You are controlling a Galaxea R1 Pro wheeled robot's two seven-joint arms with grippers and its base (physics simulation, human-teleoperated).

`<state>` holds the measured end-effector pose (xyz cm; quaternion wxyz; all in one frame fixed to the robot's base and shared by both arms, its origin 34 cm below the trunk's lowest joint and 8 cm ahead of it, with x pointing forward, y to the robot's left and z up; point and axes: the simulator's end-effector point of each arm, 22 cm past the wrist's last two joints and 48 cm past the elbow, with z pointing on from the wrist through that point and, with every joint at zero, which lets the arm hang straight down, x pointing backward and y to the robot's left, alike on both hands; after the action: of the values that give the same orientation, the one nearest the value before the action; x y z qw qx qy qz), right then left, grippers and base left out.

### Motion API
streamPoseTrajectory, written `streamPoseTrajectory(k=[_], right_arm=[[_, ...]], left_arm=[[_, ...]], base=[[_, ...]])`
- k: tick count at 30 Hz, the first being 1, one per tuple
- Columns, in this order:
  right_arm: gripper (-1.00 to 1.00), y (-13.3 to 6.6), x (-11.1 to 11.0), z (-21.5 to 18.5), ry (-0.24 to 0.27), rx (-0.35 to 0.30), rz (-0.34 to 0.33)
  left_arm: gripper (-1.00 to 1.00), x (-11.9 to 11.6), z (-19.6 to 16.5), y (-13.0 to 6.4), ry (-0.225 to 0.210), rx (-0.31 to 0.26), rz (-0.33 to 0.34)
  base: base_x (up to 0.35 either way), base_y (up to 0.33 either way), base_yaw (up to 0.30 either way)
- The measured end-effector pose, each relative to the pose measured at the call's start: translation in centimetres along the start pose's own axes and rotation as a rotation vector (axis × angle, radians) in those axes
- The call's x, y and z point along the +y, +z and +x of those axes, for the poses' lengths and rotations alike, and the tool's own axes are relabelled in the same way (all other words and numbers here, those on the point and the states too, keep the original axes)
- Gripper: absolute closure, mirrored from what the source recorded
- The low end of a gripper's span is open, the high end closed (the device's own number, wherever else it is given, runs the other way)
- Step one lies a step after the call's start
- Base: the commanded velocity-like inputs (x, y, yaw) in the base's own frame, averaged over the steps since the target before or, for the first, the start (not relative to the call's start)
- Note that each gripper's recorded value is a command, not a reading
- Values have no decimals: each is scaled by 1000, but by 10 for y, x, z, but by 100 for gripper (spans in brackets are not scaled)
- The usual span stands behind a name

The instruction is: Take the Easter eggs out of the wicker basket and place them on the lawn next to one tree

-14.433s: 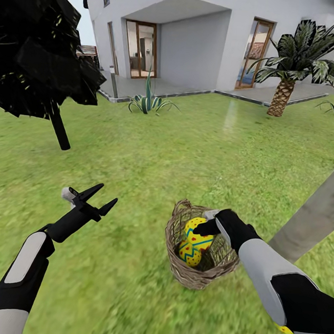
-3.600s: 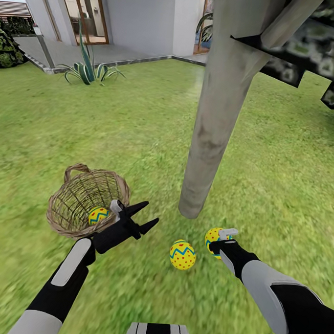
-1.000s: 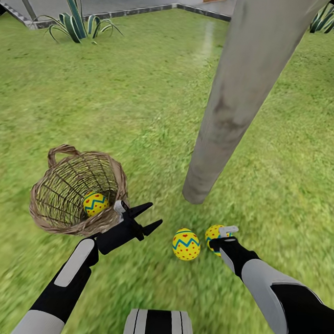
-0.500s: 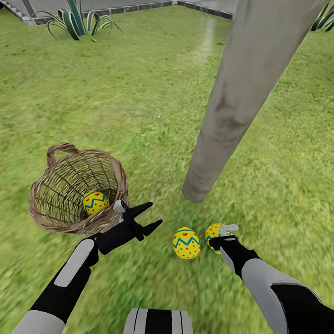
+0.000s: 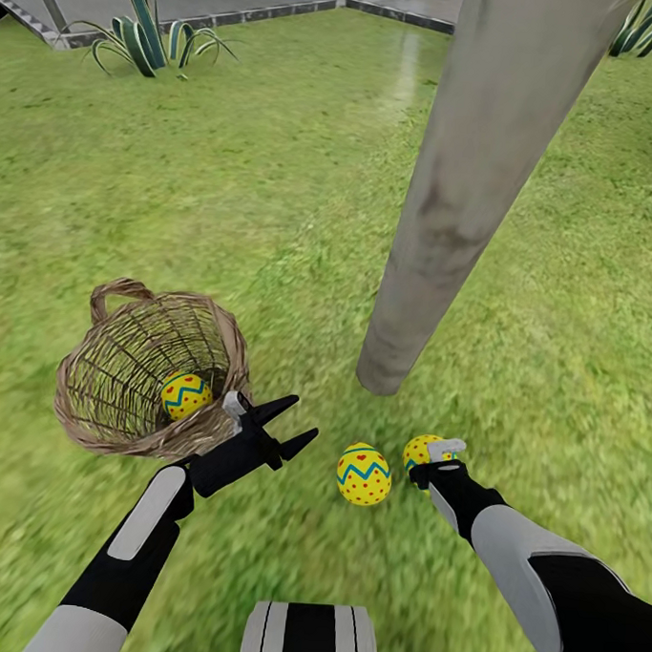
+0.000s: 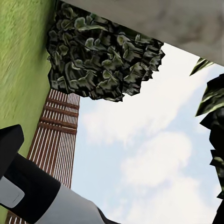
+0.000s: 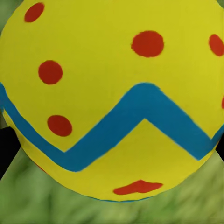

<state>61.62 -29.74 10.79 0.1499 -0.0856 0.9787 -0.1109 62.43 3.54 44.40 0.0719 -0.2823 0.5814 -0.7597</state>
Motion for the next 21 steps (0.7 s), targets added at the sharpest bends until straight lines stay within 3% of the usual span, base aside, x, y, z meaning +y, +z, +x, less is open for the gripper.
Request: streamPoseTrajectory(k=[11, 14, 21], right_arm=[[-100, 0, 0, 0, 0, 0, 0], [-100, -4, 5, 9, 23, 21, -22], [-100, -15, 0, -6, 36, -7, -20]], left_arm=[[-100, 0, 2, 3, -3, 2, 3], [-100, -6, 4, 4, 6, 6, 8], [-100, -21, 9, 8, 30, 15, 19]], base=[[0, 0, 0], [0, 0, 0], [0, 0, 0]])
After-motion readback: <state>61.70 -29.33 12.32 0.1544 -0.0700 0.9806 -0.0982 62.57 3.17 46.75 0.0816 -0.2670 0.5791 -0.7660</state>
